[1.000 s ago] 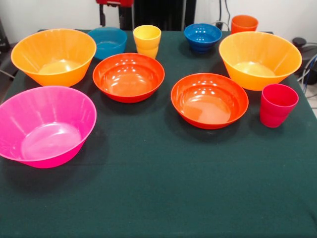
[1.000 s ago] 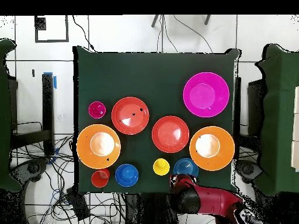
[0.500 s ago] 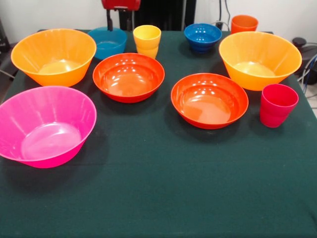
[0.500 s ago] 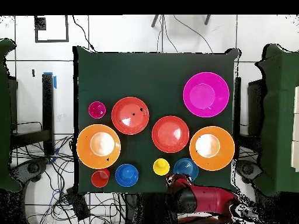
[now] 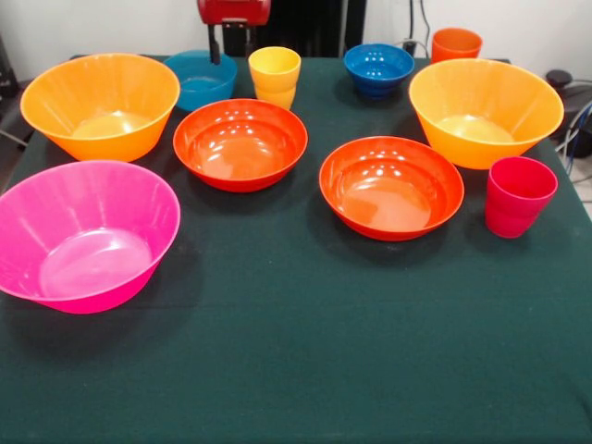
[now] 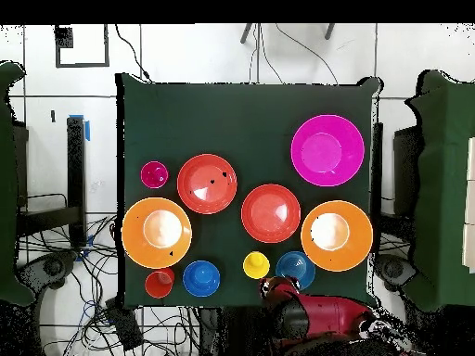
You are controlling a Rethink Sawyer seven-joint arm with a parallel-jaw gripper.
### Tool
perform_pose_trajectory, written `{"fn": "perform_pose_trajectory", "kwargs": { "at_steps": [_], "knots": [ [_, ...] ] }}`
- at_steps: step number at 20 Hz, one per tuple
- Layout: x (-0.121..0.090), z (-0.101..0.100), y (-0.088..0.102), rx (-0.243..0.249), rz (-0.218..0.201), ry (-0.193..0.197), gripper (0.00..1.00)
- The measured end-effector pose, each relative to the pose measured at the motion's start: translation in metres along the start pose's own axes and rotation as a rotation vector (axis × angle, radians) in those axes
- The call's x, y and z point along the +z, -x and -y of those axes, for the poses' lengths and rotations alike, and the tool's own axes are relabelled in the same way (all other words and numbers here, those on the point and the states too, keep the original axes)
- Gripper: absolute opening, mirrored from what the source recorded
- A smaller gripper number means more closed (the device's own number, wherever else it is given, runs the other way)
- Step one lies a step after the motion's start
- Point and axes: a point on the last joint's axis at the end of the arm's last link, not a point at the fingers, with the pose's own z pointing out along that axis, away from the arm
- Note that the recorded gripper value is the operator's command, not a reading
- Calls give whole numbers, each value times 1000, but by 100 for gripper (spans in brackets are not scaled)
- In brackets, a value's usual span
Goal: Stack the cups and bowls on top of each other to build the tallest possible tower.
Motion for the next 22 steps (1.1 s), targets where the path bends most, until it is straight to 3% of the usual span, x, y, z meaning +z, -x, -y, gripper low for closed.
{"fn": "perform_pose_trajectory", "kwargs": {
  "at_steps": [22],
  "knots": [
    [25, -10, -6, -19, -29, 26, 100]
  ]
}}
